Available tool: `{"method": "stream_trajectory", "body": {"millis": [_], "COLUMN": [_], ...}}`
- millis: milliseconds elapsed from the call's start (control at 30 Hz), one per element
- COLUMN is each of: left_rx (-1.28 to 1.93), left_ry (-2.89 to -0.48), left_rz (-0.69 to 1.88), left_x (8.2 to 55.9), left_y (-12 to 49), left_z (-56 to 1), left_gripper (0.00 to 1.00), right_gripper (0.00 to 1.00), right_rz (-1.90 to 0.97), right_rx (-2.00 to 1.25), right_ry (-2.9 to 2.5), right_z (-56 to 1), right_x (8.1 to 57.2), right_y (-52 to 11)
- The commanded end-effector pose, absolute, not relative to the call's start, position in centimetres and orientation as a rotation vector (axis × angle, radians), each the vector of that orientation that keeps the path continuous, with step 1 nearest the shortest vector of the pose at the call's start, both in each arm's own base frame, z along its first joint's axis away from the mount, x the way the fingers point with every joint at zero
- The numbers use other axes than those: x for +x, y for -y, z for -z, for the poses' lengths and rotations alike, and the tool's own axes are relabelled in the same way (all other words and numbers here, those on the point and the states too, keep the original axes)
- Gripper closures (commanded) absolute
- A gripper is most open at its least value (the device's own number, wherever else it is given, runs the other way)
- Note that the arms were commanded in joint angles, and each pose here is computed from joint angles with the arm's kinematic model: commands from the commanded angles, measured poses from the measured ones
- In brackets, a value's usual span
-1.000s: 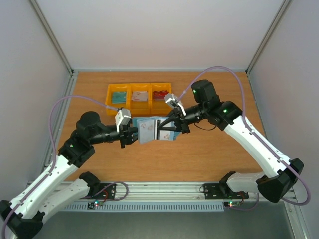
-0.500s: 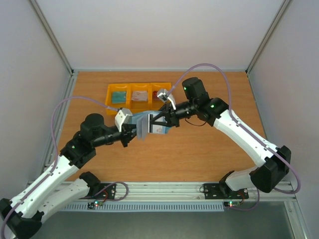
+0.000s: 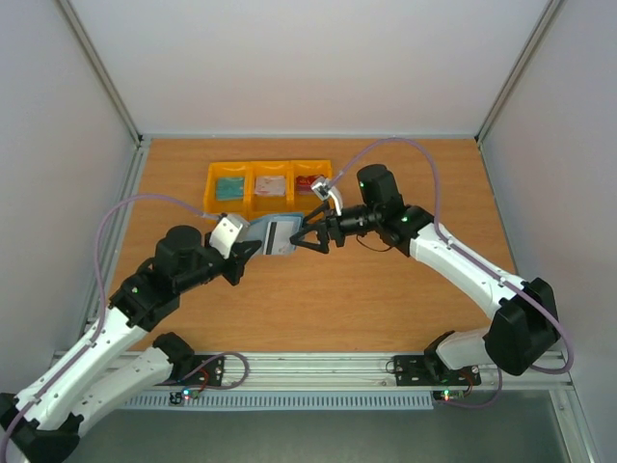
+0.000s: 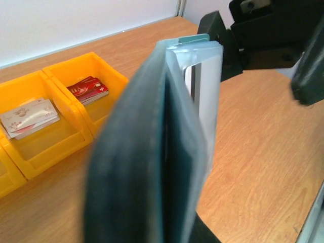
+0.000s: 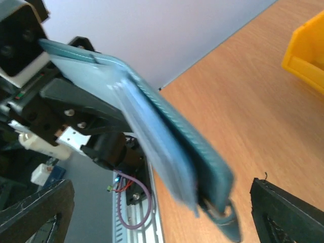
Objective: Take the credit cards out of the card holder
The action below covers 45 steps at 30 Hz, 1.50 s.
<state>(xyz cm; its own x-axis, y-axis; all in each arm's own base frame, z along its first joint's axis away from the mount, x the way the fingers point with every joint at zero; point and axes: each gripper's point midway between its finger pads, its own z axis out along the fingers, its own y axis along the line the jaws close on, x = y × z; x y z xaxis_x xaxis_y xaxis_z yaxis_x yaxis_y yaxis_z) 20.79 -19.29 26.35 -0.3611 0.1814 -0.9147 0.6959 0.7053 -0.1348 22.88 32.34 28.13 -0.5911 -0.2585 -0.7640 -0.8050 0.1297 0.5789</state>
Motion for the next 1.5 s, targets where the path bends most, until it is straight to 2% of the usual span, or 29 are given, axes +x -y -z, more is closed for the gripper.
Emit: {"method": "stream_trajectory", "body": {"millis": [0, 100, 200, 267, 300, 400, 467, 500, 567, 600, 667, 700, 767, 833, 933, 1000, 1100, 1200, 1300, 1467], "left_rx": [0.643, 0.641, 0.640, 0.649, 0.645, 0.614, 0.589, 0.579, 0.540, 0.504, 0.399, 0.354, 0.311, 0.346, 0.530, 0.686, 0.923, 0.909, 0.859, 0.652], "left_ry": [-1.805, -1.753, -1.711, -1.687, -1.684, -1.700, -1.707, -1.710, -1.734, -1.759, -1.834, -1.874, -1.878, -1.836, -1.693, -1.595, -1.457, -1.467, -1.507, -1.676], "left_rz": [0.724, 0.837, 0.955, 1.024, 1.056, 1.115, 1.148, 1.163, 1.186, 1.173, 1.087, 1.029, 0.897, 0.807, 0.741, 0.794, 1.015, 1.288, 1.416, 1.442], "left_x": [20.5, 19.5, 18.6, 18.0, 17.8, 17.8, 17.9, 17.9, 18.3, 18.7, 20.2, 20.8, 21.9, 22.0, 20.6, 18.5, 14.2, 12.8, 13.4, 17.1], "left_y": [19.9, 20.6, 21.2, 21.6, 21.8, 21.8, 21.6, 21.6, 21.3, 21.1, 19.9, 19.1, 17.5, 16.6, 16.8, 18.1, 20.6, 22.1, 23.6, 24.6], "left_z": [-28.6, -29.8, -30.8, -31.3, -31.5, -31.7, -32.0, -32.2, -32.1, -31.9, -30.7, -30.0, -29.8, -30.6, -33.5, -35.0, -36.1, -36.4, -36.3, -34.5], "left_gripper": [1.00, 1.00, 1.00, 1.00, 1.00, 1.00, 1.00, 1.00, 1.00, 0.93, 0.58, 0.49, 0.38, 0.33, 0.31, 0.32, 0.37, 0.45, 0.50, 0.53], "right_gripper": [0.09, 0.17, 0.15, 0.18, 0.25, 0.61, 0.78, 0.89, 0.98, 0.99, 0.99, 0.99, 0.99, 0.99, 0.99, 0.99, 0.99, 0.99, 0.99, 0.99], "right_rz": [-1.401, -1.461, -1.522, -1.575, -1.599, -1.628, -1.639, -1.635, -1.615, -1.605, -1.592, -1.578, -1.534, -1.440, -1.207, -1.041, -0.895, -0.811, -0.829, -1.167], "right_rx": [-0.940, -0.988, -1.039, -1.081, -1.102, -1.136, -1.167, -1.178, -1.186, -1.189, -1.173, -1.151, -1.093, -1.010, -0.813, -0.680, -0.573, -0.610, -0.754, -1.006], "right_ry": [-1.909, -1.857, -1.823, -1.791, -1.774, -1.736, -1.701, -1.688, -1.677, -1.680, -1.715, -1.744, -1.815, -1.905, -2.075, -2.191, -2.270, -2.263, -2.228, -1.939], "right_z": [-27.9, -28.3, -28.7, -29.1, -29.4, -30.4, -31.1, -31.3, -31.9, -32.1, -32.3, -32.3, -32.0, -31.2, -29.4, -28.1, -27.4, -27.8, -28.3, -32.5], "right_x": [23.9, 23.1, 22.3, 21.4, 20.9, 19.8, 18.8, 18.4, 18.0, 17.8, 17.9, 18.2, 19.1, 20.5, 24.1, 26.3, 28.0, 27.9, 26.3, 21.2], "right_y": [-32.4, -32.8, -33.0, -33.1, -33.2, -32.8, -32.4, -32.1, -31.6, -31.5, -31.3, -31.1, -30.7, -30.1, -28.5, -27.2, -26.1, -26.8, -28.9, -31.8]}}
